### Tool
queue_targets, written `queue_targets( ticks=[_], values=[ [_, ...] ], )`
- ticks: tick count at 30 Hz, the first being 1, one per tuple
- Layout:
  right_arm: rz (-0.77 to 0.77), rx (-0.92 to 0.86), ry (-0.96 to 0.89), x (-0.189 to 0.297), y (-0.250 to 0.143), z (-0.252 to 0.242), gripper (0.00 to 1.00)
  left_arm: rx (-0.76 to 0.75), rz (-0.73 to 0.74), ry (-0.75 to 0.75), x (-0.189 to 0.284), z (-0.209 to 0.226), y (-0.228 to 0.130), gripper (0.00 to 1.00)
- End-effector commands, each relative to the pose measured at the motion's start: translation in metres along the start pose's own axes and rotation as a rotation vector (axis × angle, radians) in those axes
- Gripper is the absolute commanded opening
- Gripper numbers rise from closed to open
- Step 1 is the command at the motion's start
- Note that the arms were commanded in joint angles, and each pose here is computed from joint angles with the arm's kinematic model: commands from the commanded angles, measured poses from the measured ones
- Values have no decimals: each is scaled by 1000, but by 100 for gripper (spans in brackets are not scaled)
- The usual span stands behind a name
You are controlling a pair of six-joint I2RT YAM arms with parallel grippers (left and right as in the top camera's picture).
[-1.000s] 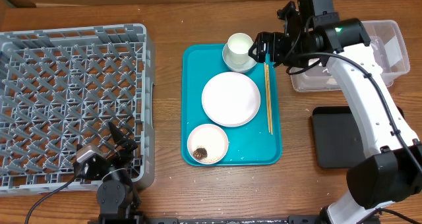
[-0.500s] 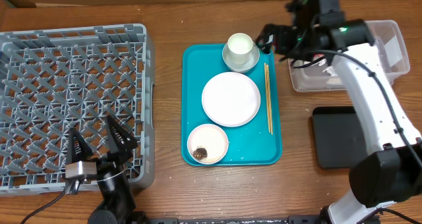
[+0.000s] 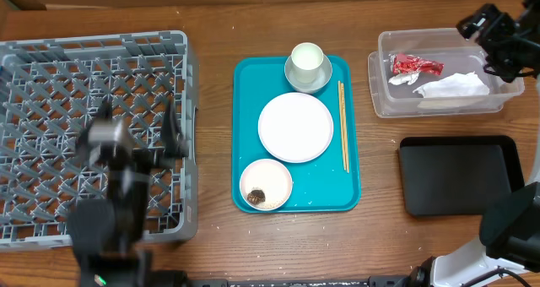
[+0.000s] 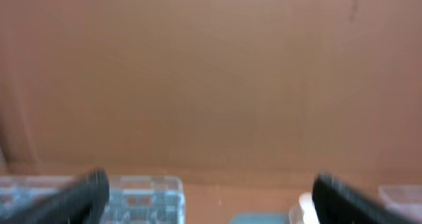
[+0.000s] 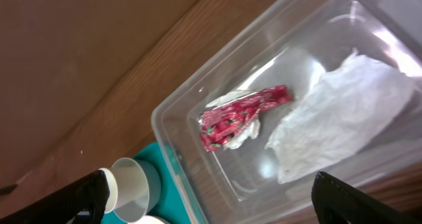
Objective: Sort waste into correct bins and load items into the dishwasher
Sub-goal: 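Reach the left gripper to the white cup and grasp it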
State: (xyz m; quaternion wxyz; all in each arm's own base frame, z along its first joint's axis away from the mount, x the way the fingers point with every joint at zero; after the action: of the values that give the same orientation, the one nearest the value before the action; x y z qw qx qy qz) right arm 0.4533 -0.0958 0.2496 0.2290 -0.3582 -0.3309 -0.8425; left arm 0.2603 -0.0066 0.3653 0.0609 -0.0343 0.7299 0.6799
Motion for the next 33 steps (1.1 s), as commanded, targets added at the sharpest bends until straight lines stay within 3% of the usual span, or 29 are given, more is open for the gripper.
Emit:
queue_targets(
  ticks=[1,5,11,15,21,26,33],
  values=[
    [-53,-13,11,17,16,-2,100,-47,222,-247,-47,-41,19,100],
    [-56,-17,9,18,17,-4,100,43,402,-374,-71,-62,6,100],
    [-55,-17,9,18,17,-4,100,109,456,-615,-106,-97,9,100],
    [-56,-17,9,18,17,-4,100,77,647,-594,-139,-108,8,100],
    [-56,-17,9,18,17,-4,100,-184,936,-444,-158,-120,-27,100],
    [-56,-17,9,18,17,-4,100,-308,972,-491,-177,-162,-67,100],
    [-55,-17,9,17,17,-4,100,-242,961,-685,-203,-232,-124,100]
  ],
)
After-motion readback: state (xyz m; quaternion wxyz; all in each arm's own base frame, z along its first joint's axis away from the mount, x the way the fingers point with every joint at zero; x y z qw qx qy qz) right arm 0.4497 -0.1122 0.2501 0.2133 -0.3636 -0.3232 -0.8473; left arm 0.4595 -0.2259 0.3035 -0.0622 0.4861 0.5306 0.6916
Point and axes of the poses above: each gripper's point midway between its finger pads, its own x axis back along the fingers, its own z axis along the line the jaws close on, y = z × x, the point moved 1 cm from there along x, back along the fingers, and after that the axes turned 3 degrees about -x, right-handed, at the moved point
